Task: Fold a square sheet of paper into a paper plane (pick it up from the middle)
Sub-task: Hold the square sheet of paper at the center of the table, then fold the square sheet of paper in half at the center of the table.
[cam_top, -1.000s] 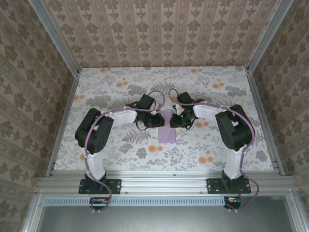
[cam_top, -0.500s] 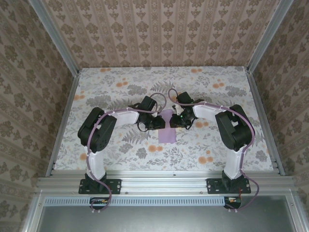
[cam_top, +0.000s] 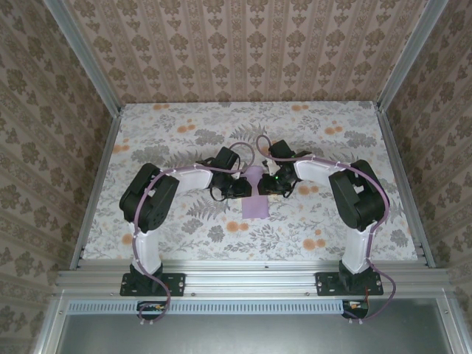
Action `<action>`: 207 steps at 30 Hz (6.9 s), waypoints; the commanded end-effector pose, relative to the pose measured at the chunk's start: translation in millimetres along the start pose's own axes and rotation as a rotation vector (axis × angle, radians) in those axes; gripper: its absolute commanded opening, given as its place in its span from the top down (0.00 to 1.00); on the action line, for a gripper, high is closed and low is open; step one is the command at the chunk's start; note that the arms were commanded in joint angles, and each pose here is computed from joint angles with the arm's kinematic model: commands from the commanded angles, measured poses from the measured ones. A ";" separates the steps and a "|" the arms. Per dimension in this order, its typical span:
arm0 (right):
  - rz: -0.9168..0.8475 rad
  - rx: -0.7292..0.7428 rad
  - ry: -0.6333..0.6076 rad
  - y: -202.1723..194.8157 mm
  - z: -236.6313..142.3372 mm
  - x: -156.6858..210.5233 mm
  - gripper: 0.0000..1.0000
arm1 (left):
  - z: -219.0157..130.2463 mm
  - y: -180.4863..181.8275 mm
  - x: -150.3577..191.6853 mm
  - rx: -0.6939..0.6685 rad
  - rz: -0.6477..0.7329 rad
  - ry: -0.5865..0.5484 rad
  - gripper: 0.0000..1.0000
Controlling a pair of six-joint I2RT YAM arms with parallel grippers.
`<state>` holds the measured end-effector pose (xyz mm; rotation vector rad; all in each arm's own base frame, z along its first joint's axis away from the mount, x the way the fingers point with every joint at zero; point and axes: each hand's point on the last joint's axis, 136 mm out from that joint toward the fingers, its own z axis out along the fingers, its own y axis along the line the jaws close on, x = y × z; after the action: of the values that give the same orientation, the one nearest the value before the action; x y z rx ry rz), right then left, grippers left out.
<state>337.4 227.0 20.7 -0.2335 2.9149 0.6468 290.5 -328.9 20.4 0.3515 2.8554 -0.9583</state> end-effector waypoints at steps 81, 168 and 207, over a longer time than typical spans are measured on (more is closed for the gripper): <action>0.115 -0.234 0.161 6.8 10.6 107.8 0.90 | 31.2 68.0 53.1 -0.251 0.014 0.203 0.81; 0.292 -0.215 -0.218 -37.1 -12.1 -18.4 0.91 | 19.6 66.1 49.7 -0.259 0.129 0.158 0.81; 0.251 -0.179 -0.281 -51.3 -11.4 -58.9 0.92 | 14.4 71.5 62.2 -0.281 0.138 0.194 0.81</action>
<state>398.2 200.2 16.9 0.1777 2.6388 1.0103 289.9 -332.4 17.4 0.6423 2.7428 -0.8345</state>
